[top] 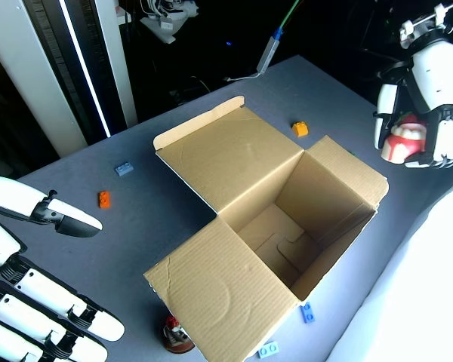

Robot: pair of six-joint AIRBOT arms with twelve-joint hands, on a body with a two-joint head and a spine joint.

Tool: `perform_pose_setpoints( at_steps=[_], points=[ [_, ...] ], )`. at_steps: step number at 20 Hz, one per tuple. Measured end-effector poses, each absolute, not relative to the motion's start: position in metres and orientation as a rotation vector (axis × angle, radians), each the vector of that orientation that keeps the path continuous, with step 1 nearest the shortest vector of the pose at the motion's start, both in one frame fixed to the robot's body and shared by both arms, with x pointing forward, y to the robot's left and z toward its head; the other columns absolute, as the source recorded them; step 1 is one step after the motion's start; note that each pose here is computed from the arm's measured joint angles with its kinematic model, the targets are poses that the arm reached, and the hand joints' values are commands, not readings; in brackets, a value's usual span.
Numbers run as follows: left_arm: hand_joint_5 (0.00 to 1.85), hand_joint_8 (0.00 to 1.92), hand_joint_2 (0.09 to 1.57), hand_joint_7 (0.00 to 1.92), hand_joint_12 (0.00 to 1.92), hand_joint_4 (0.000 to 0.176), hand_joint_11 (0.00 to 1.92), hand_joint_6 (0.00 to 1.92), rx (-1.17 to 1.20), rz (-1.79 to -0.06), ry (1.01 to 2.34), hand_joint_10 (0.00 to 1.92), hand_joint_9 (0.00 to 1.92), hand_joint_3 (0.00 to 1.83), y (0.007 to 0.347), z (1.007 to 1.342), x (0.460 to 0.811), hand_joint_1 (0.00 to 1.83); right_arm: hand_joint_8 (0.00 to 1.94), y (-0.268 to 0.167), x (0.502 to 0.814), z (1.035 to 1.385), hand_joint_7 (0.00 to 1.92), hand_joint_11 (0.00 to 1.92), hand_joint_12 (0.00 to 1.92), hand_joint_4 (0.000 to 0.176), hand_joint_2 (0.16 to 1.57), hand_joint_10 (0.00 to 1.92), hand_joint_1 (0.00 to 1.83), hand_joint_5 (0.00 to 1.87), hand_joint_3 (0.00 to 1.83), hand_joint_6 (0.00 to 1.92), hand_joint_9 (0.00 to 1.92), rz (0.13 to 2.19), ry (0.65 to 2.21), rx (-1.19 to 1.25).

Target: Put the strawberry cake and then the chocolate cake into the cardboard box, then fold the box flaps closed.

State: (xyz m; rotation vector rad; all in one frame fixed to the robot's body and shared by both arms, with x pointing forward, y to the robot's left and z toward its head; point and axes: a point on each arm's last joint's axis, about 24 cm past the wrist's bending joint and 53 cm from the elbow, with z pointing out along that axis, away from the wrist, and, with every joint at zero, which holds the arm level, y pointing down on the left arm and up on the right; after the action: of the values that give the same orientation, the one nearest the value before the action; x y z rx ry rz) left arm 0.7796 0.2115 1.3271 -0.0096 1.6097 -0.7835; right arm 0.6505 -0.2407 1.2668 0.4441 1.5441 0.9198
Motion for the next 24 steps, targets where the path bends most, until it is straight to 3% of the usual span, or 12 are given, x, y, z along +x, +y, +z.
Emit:
perform_pose_setpoints(
  at_steps=[2, 5, 8, 9, 12, 16, 17, 18, 21, 22, 24],
  points=[
    [0.67, 1.52, 1.27, 0.72, 1.72, 0.000, 0.35, 1.34, -0.010, -0.818, 1.602, 1.46, 0.47, 0.00, 0.203, 1.333, 0.779, 1.14, 0.01, -0.241, 0.651, 1.267, 0.18, 0.00, 0.79, 0.000, 1.20, 0.01, 0.15, 0.20, 0.00, 0.01, 0.18, 0.921, 1.542, 0.444],
    [0.65, 1.53, 1.28, 0.71, 1.71, 0.000, 0.32, 1.39, 0.028, -0.905, 1.604, 1.45, 0.45, 0.00, 0.171, 1.340, 0.769, 1.13, 0.00, -0.241, 0.650, 1.267, 0.15, 0.00, 0.68, 0.000, 1.20, 0.00, 0.17, 0.19, 0.00, 0.00, 0.15, 0.921, 1.543, 0.443],
    [0.66, 1.54, 1.27, 0.70, 1.73, 0.000, 0.31, 1.37, 0.088, -0.999, 1.608, 1.44, 0.45, 0.00, 0.140, 1.345, 0.756, 1.13, 0.00, -0.240, 0.650, 1.267, 0.15, 0.00, 0.70, 0.000, 1.20, 0.00, 0.15, 0.19, 0.00, 0.00, 0.15, 0.921, 1.544, 0.439],
    [0.64, 1.52, 1.28, 0.70, 1.74, 0.010, 0.29, 1.42, 0.114, -1.021, 1.613, 1.44, 0.44, 0.00, 0.130, 1.345, 0.750, 1.12, 0.00, -0.240, 0.650, 1.267, 0.15, 0.00, 0.71, 0.000, 1.20, 0.00, 0.18, 0.20, 0.00, 0.00, 0.15, 0.921, 1.544, 0.439],
    [0.66, 1.54, 1.28, 0.69, 1.69, 0.000, 0.31, 1.37, 0.190, -1.085, 1.627, 1.37, 0.46, 0.00, 0.106, 1.344, 0.732, 1.13, 0.00, -0.240, 0.650, 1.268, 0.15, 0.00, 0.75, 0.000, 1.21, 0.00, 0.19, 0.18, 0.00, 0.00, 0.15, 0.920, 1.543, 0.437],
    [0.64, 1.51, 1.29, 0.69, 1.73, 0.025, 0.31, 1.47, 0.244, -1.154, 1.617, 1.51, 0.43, 0.00, 0.085, 1.346, 0.717, 1.11, 0.01, -0.240, 0.650, 1.268, 0.16, 0.00, 0.68, 0.000, 1.20, 0.01, 0.19, 0.20, 0.00, 0.01, 0.15, 0.920, 1.543, 0.437],
    [0.65, 1.54, 1.28, 0.69, 1.71, 0.007, 0.33, 1.41, 0.249, -1.164, 1.617, 1.50, 0.44, 0.00, 0.081, 1.344, 0.716, 1.12, 0.01, -0.240, 0.650, 1.268, 0.17, 0.00, 0.68, 0.000, 1.21, 0.01, 0.20, 0.20, 0.00, 0.01, 0.16, 0.920, 1.543, 0.438],
    [0.67, 1.52, 1.27, 0.72, 1.68, 0.000, 0.36, 1.36, 0.270, -1.170, 1.616, 1.44, 0.48, 0.00, 0.077, 1.341, 0.713, 1.14, 0.01, -0.239, 0.650, 1.269, 0.17, 0.00, 0.68, 0.000, 1.21, 0.01, 0.18, 0.20, 0.00, 0.01, 0.16, 0.923, 1.541, 0.437],
    [0.65, 1.56, 1.28, 0.70, 1.70, 0.000, 0.34, 1.38, 0.261, -1.196, 1.605, 1.47, 0.44, 0.00, 0.075, 1.339, 0.715, 1.13, 0.00, -0.239, 0.650, 1.269, 0.15, 0.00, 0.65, 0.000, 1.22, 0.00, 0.18, 0.18, 0.00, 0.00, 0.14, 0.923, 1.541, 0.436],
    [0.65, 1.50, 1.28, 0.69, 1.70, 0.028, 0.34, 1.46, 0.275, -1.184, 1.606, 1.49, 0.44, 0.00, 0.074, 1.334, 0.716, 1.12, 0.00, -0.239, 0.650, 1.269, 0.15, 0.00, 0.64, 0.000, 1.22, 0.00, 0.19, 0.18, 0.00, 0.00, 0.14, 0.923, 1.541, 0.436],
    [0.65, 1.45, 1.28, 0.71, 1.71, 0.034, 0.36, 1.49, 0.287, -1.176, 1.599, 1.49, 0.46, 0.00, 0.071, 1.328, 0.720, 1.12, 0.00, -0.239, 0.650, 1.269, 0.13, 0.00, 0.61, 0.000, 1.22, 0.00, 0.18, 0.17, 0.00, 0.00, 0.13, 0.923, 1.540, 0.437]
  ],
)
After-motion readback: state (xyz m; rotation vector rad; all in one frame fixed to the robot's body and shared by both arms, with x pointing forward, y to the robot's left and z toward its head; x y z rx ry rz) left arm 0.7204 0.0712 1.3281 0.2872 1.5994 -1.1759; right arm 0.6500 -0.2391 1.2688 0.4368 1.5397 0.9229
